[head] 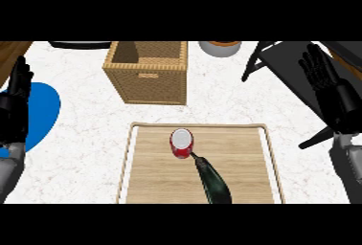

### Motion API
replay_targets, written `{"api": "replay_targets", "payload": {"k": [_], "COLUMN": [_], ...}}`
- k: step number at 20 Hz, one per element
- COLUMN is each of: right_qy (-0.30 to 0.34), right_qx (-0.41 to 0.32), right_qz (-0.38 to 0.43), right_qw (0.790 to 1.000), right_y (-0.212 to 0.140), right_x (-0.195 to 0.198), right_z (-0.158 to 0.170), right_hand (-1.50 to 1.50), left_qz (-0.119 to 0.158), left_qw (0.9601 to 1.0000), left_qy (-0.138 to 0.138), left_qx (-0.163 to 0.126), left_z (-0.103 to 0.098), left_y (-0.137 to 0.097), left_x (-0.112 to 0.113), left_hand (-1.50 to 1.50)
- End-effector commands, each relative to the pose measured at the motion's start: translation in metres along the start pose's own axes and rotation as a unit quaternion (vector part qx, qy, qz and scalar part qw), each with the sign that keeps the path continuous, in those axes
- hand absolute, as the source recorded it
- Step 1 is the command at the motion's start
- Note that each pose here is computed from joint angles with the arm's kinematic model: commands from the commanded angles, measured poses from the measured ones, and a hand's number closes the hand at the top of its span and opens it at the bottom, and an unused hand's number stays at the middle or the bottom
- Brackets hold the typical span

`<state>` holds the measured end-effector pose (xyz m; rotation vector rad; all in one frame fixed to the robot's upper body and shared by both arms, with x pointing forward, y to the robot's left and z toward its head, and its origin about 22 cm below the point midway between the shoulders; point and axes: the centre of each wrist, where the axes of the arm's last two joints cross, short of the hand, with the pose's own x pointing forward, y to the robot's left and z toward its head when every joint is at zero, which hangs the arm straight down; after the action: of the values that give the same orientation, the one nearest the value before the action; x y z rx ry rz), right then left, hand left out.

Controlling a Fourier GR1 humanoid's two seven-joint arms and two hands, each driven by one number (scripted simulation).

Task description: Pick the eggplant from the tray and place it in the tiered shelf

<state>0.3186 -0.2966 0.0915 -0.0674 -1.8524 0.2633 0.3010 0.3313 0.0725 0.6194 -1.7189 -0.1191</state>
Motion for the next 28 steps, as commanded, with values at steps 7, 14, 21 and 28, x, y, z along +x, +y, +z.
{"api": "replay_targets", "payload": {"k": [7,14,21,28], "right_qy": [0.254,0.274,0.245,0.286], "right_qx": [0.034,0.026,0.175,0.263], "right_qz": [0.15,-0.066,-0.081,-0.037], "right_qw": [0.955,0.959,0.95,0.921], "right_y": [-0.044,0.003,-0.007,-0.02], "right_x": [-0.054,-0.094,-0.072,-0.015], "right_z": [0.06,0.086,0.069,0.047], "right_hand": [1.5,-1.5,-1.5,-1.5], "left_qz": [0.131,0.167,0.165,0.171], "left_qw": [0.9505,0.9282,0.9237,0.9197], "left_qy": [0.26,0.301,0.317,0.319], "left_qx": [-0.109,-0.141,-0.137,-0.152], "left_z": [0.071,0.081,0.083,0.086], "left_y": [-0.05,-0.059,-0.053,-0.049], "left_x": [-0.06,-0.064,-0.07,-0.062], "left_hand": [0.0,0.0,0.0,0.0]}}
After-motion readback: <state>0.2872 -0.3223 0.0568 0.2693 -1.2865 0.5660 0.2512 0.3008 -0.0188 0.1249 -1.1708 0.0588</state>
